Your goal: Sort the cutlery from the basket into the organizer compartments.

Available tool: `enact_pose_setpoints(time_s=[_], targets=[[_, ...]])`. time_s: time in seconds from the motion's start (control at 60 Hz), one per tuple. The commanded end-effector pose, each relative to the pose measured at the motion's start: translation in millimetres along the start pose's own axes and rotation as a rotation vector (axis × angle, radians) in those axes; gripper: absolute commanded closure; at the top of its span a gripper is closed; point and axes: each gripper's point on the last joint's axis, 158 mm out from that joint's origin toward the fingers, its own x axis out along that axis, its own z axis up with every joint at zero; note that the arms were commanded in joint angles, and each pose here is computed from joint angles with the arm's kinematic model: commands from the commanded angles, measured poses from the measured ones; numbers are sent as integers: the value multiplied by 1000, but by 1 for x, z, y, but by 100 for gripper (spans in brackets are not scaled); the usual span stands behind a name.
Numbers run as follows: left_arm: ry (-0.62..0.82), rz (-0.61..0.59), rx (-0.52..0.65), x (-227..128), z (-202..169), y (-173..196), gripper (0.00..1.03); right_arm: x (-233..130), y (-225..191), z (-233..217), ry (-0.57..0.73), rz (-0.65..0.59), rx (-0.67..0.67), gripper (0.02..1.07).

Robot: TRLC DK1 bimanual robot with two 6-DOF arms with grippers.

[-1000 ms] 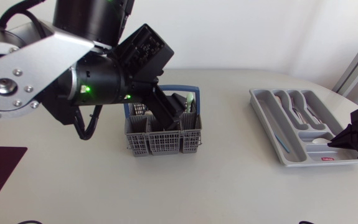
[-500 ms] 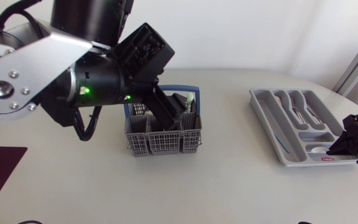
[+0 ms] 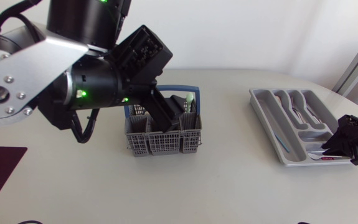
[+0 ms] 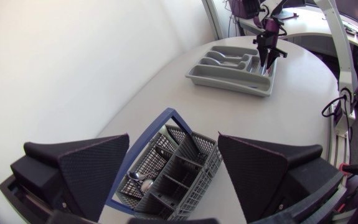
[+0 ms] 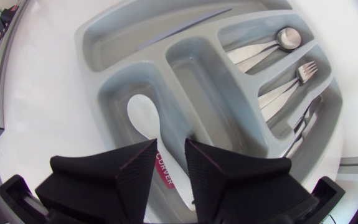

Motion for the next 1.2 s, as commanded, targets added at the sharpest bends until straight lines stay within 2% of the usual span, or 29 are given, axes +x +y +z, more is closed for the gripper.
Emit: enact_pose_setpoints(time_s=[0.0,0.167,0.267,0.4,0.65,0.783,0.883,0.983,1.1,1.15,1.183], targets=[[-14,6,17,-7,-2,-1,5,-21,-2,16,-29,-65,-24,48],[-23,38,12,-17,-8,11,5,-54,31,55,-82,-142,-68,39],[-31,67,4,-26,-14,21,5,-61,54,86,-128,-169,-87,39],[-24,108,9,-38,-33,33,5,-57,87,133,-176,-173,-96,39],[6,149,5,-51,-68,48,8,-43,111,225,-297,-235,-64,39],[35,140,-19,-49,-92,54,24,-33,119,269,-348,-249,-46,39],[52,136,-45,-45,-109,59,42,-22,120,296,-372,-261,-32,41],[75,131,-35,-37,-125,57,55,-13,121,322,-395,-270,-33,50],[89,130,-39,-27,-143,53,83,-1,118,353,-421,-253,-14,63],[96,111,-44,-23,-151,48,89,4,114,364,-433,-250,-5,70],[103,100,-51,-18,-159,45,98,9,111,374,-443,-250,1,77]])
